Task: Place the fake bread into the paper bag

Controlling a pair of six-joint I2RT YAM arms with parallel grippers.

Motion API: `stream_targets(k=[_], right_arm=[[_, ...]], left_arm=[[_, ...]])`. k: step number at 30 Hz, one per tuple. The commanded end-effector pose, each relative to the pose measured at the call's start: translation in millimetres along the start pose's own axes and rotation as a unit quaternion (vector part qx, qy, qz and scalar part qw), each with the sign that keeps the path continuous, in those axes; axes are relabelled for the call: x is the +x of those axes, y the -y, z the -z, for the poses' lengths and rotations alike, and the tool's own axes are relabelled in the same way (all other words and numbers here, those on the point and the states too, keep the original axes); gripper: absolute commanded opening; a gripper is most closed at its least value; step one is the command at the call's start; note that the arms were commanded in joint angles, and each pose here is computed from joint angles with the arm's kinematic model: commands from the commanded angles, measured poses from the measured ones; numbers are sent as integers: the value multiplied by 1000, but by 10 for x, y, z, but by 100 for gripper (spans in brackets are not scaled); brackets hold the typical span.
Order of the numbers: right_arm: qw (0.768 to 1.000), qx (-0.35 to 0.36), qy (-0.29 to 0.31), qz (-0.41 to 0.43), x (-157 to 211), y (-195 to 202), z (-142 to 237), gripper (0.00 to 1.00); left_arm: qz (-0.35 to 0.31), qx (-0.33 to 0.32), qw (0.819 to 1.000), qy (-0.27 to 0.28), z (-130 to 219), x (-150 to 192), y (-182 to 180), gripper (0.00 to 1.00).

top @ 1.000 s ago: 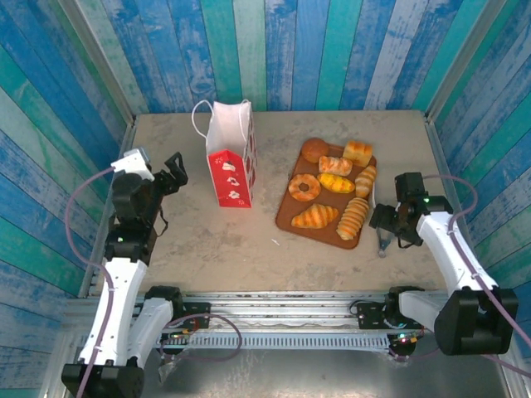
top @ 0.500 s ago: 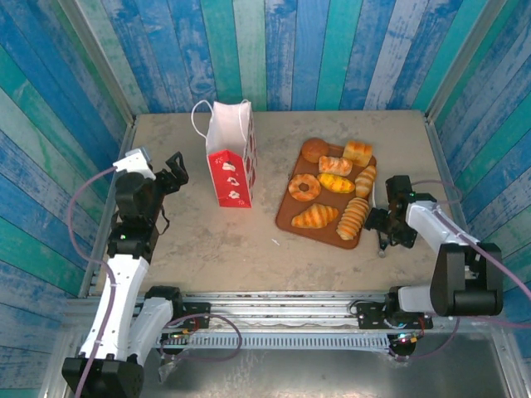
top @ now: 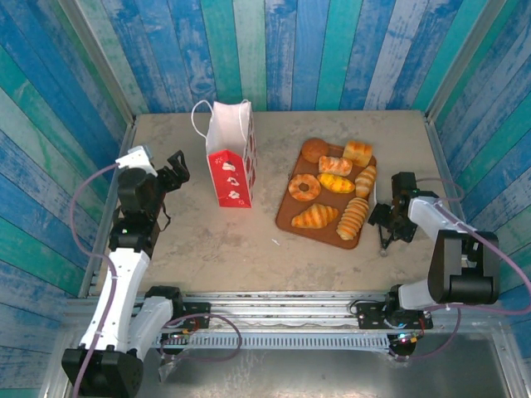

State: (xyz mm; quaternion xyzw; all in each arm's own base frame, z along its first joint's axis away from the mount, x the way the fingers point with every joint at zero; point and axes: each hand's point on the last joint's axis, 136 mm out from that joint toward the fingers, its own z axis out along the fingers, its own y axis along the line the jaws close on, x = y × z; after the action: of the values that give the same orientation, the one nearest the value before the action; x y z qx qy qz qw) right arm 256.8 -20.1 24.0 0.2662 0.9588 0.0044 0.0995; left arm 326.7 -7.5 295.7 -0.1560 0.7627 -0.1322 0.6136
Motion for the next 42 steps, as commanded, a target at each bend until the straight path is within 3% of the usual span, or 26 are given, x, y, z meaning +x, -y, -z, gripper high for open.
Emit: stream_targets(k=[1, 13, 20, 34, 42], right_arm=[[1000, -8, 0, 2, -31, -24, -17, 85], [1000, -9, -11, 8, 21, -14, -76, 66], [1000, -1, 18, 12, -67, 24, 109, 57], [992, -19, 118, 29, -403, -16, 1013, 56], [979, -89, 177, 41, -569, -235, 1653, 58]], left_arm=[[-5, 4, 1000, 21, 2, -174, 54, 97], [1, 2, 1000, 13, -78, -128, 40, 97], [-1, 2, 1000, 14, -82, -148, 45, 96], [1, -12, 1000, 20, -29, -292, 53, 97], [-6, 27, 1000, 0, -7, -561, 337, 96]])
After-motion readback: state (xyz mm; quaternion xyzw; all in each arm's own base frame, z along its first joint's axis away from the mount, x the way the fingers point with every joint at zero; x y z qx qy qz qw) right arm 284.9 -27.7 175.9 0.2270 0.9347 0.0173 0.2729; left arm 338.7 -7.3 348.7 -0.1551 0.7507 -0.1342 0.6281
